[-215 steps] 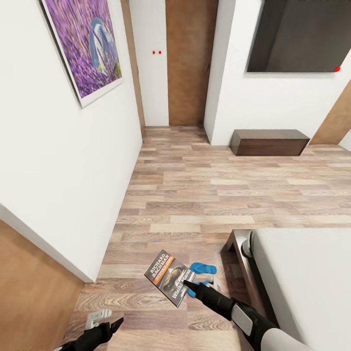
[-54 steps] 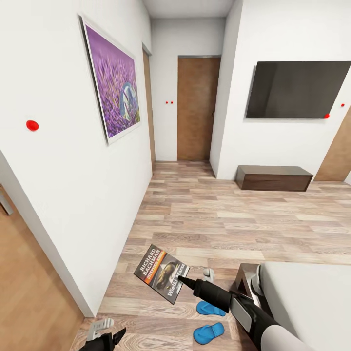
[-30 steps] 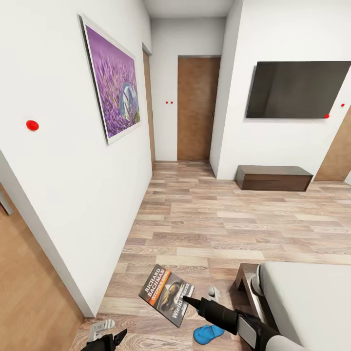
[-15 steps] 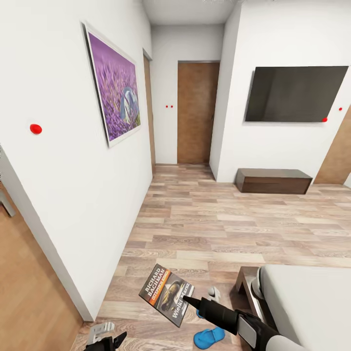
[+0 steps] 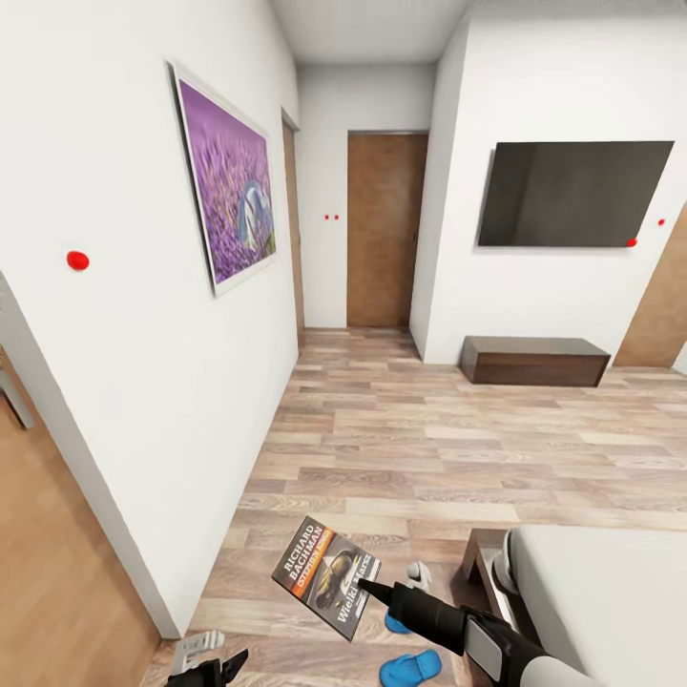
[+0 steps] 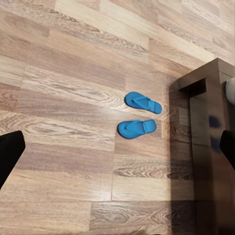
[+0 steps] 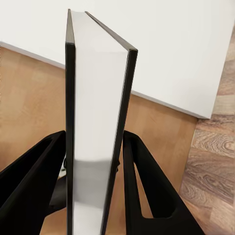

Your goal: In the bedroom, move the book from the bed onto either nightstand, and place the two sandals side by side next to the bed.

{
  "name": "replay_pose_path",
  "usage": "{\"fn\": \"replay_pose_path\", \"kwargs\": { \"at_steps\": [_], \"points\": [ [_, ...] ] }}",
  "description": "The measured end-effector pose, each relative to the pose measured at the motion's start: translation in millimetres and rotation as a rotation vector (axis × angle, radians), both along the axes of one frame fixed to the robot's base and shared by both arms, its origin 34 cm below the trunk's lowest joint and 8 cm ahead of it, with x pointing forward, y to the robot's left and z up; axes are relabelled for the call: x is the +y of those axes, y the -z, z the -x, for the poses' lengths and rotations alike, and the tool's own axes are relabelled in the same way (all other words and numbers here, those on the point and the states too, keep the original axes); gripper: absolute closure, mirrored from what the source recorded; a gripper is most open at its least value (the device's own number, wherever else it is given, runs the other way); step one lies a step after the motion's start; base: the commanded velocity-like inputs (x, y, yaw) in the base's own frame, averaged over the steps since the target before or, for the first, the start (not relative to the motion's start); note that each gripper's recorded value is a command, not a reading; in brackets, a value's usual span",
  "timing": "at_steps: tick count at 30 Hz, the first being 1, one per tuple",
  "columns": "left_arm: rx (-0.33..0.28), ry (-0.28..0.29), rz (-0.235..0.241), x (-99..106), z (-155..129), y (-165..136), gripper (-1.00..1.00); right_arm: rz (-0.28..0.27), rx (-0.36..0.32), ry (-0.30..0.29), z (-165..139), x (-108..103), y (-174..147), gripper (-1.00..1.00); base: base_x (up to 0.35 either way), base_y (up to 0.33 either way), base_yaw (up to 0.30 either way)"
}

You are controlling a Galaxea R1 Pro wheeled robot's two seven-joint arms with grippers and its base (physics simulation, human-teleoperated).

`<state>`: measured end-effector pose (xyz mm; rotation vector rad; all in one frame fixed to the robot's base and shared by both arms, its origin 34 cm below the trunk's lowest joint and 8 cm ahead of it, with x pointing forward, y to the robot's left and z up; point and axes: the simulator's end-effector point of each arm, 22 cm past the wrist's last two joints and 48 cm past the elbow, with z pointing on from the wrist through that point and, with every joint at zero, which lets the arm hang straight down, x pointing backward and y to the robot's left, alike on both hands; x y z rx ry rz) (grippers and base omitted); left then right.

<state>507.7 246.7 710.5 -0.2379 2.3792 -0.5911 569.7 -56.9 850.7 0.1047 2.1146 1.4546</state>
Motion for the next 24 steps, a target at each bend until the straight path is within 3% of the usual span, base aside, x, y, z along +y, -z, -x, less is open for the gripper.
{"fn": "replay_pose_path", "kwargs": {
  "at_steps": [24],
  "points": [
    [-0.030,0.000,0.000,0,-8,-12,-1.00,0.008,-0.027,0.001,-4,-1,-12,1.00,0.000,0.000,0.000]
  ]
}}
